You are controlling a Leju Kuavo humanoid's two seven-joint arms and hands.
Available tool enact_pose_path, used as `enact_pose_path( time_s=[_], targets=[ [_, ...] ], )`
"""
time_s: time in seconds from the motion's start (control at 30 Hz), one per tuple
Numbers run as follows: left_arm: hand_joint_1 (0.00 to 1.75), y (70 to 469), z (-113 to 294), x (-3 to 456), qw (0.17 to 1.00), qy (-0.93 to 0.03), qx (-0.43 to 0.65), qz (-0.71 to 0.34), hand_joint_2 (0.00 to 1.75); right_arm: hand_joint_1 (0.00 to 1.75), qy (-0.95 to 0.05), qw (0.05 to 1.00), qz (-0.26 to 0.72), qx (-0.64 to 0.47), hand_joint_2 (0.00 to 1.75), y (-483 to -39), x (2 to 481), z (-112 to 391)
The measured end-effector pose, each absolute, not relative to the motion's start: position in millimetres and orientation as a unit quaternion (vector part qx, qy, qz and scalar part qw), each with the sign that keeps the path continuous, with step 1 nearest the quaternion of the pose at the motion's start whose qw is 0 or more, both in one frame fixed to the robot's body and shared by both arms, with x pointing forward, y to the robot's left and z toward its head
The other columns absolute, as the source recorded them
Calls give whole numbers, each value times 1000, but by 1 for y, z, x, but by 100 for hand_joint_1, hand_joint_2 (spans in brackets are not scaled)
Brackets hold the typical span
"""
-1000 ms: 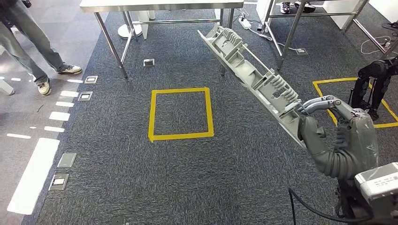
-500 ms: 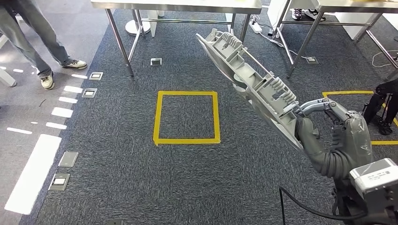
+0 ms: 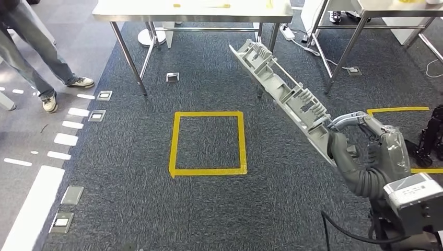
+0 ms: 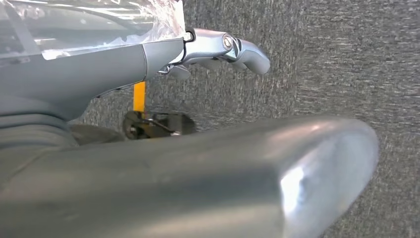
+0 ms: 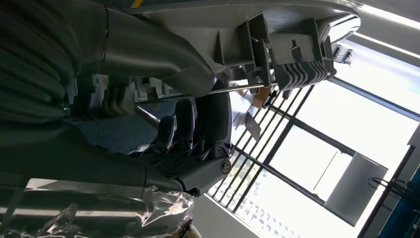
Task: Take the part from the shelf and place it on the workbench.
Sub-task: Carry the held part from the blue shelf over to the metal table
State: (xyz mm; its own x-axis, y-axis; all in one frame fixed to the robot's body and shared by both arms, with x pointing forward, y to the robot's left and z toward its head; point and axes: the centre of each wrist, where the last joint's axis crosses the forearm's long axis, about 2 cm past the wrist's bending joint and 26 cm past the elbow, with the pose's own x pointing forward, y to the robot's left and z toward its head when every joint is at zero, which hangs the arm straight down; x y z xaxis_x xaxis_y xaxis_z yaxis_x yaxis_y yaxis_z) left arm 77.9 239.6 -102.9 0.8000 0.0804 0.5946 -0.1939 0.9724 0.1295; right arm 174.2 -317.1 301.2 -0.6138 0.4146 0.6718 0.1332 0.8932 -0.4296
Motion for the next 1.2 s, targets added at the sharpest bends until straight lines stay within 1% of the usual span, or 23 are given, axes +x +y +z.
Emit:
enact_pose_path(
  time_s=[0.3, 0.47, 0.8, 1.0, 1.2],
  targets=[
    [0, 241, -105, 67, 948, -295, 94, 71, 0, 175, -878, 419, 170, -158, 175, -318, 176, 299],
    [0, 241, -104, 75, 946, -302, 94, 71, 0, 175, -878, 419, 170, -159, 175, -318, 175, 299],
    [0, 239, -105, 67, 949, -293, 91, 70, 0, 175, -874, 426, 171, -162, 175, -319, 177, 296],
    [0, 238, -103, 74, 947, -299, 91, 72, 0, 175, -872, 430, 170, -163, 175, -319, 176, 294],
    [0, 240, -104, 71, 948, -295, 91, 72, 0, 175, -870, 433, 171, -163, 175, -319, 177, 293]
  ],
)
